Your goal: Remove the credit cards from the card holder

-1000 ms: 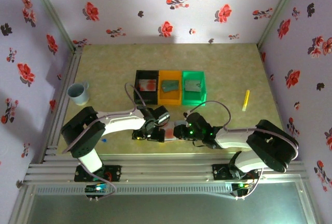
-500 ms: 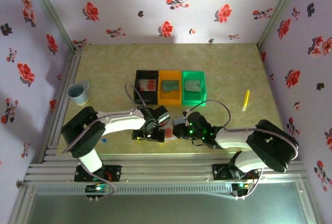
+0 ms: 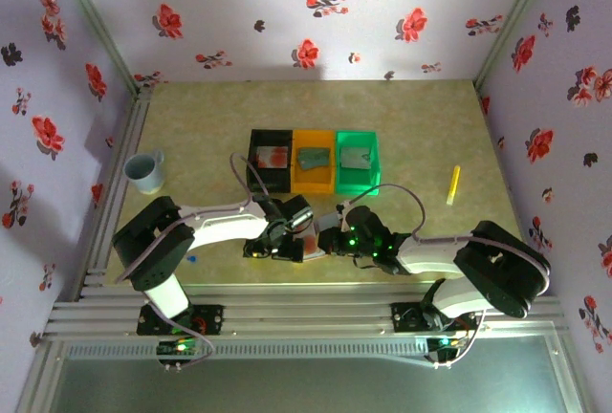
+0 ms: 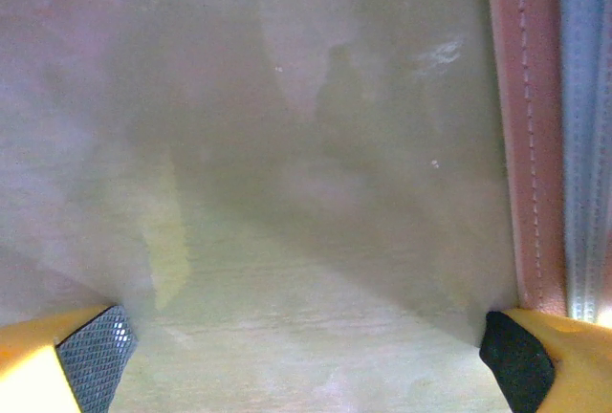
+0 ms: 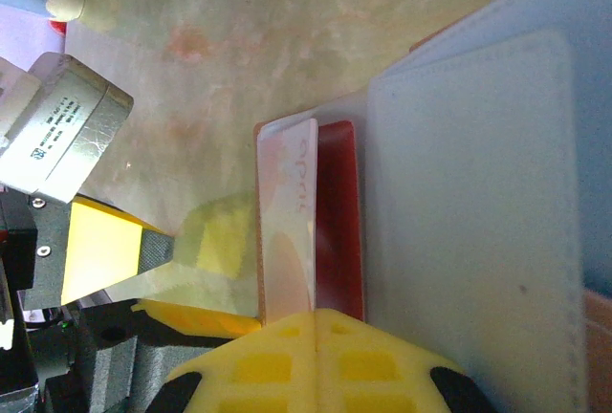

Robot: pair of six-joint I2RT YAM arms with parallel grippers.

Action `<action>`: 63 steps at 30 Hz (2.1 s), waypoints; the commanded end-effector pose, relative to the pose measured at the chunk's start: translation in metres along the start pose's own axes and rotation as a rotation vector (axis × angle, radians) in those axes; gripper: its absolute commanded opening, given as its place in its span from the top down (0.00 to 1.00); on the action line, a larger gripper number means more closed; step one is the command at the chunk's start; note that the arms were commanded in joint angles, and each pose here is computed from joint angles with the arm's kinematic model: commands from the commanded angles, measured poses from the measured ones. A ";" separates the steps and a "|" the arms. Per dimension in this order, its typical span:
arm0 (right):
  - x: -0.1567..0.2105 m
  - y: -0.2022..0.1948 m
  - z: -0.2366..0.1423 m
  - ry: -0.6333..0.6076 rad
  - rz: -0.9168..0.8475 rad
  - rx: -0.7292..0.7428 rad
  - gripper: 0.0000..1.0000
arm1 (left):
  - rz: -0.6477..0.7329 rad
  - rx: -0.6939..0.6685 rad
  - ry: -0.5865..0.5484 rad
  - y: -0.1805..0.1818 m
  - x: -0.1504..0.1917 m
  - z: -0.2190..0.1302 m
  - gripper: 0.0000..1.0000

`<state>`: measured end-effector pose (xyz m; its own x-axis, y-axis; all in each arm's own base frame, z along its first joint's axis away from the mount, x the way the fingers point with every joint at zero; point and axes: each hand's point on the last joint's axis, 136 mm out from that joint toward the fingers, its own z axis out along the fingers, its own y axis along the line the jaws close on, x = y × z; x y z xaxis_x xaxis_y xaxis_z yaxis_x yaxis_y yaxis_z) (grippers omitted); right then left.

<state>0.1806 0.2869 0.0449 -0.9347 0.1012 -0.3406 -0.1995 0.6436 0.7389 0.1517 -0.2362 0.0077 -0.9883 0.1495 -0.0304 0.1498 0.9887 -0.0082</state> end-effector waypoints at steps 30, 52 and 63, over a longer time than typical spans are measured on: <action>-0.003 -0.008 -0.036 -0.076 -0.067 0.069 1.00 | 0.015 0.037 0.099 -0.015 0.023 0.043 0.00; -0.009 -0.015 -0.052 -0.113 -0.055 0.078 1.00 | 0.025 0.040 0.097 -0.018 0.022 0.039 0.00; -0.011 -0.020 -0.066 -0.135 -0.051 0.087 1.00 | 0.026 0.054 0.063 -0.022 0.013 0.026 0.00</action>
<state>0.1766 0.2316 0.0781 -0.8808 0.1727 -0.4409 -0.2110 0.6904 0.6920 0.1520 -0.2383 0.0097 -0.9879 0.1531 -0.0253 0.1531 0.9882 -0.0005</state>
